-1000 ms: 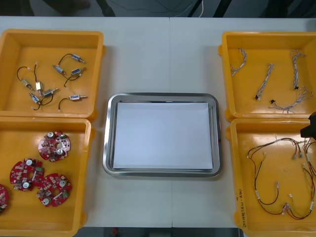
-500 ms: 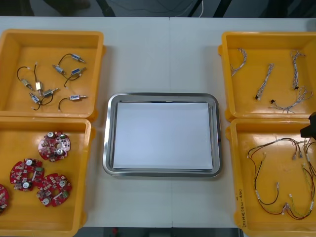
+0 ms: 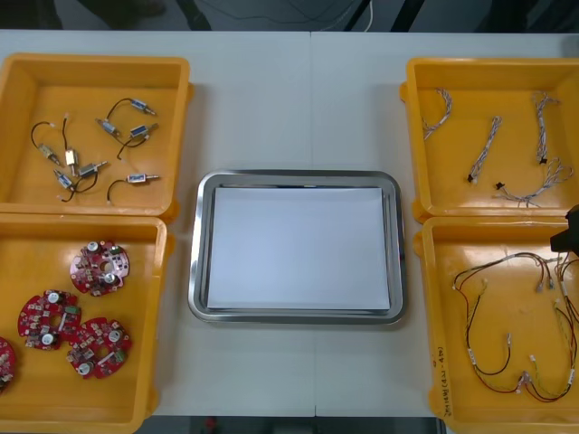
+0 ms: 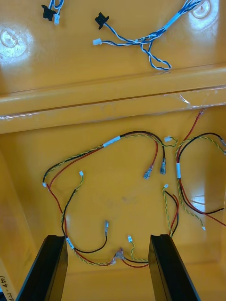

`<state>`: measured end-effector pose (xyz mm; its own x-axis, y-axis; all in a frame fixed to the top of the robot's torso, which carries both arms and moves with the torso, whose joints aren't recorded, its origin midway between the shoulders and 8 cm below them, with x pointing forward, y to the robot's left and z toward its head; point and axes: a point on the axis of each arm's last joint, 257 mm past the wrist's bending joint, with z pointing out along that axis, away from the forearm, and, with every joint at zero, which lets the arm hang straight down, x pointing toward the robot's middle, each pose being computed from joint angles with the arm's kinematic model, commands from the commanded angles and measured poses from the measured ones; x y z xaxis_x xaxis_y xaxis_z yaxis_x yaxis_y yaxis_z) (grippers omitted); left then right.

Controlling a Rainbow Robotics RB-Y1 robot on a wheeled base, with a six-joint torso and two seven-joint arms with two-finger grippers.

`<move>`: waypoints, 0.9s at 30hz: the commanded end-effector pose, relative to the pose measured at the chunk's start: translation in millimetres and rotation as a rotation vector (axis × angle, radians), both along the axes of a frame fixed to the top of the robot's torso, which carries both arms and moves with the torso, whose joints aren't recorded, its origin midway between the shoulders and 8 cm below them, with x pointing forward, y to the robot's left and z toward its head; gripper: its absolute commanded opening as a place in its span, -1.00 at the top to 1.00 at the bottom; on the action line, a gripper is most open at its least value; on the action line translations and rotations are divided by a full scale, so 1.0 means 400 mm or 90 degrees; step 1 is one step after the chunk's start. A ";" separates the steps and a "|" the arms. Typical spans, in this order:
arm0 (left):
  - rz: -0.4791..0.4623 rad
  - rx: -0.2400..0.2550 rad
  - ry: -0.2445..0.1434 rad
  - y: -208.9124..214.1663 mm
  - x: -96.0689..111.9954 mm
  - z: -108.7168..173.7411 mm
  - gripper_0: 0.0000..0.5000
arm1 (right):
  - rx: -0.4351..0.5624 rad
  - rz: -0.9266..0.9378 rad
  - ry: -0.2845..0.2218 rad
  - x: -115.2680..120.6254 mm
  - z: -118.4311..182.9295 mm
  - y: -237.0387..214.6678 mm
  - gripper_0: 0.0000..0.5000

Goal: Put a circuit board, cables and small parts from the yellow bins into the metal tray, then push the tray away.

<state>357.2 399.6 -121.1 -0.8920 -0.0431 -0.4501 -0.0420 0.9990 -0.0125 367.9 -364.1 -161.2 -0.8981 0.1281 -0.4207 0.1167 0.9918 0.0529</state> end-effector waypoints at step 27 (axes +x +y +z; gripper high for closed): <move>-0.021 0.040 0.016 0.033 -0.022 -0.004 -1.00 | -0.018 -0.023 -0.017 -0.007 0.036 -0.034 -1.00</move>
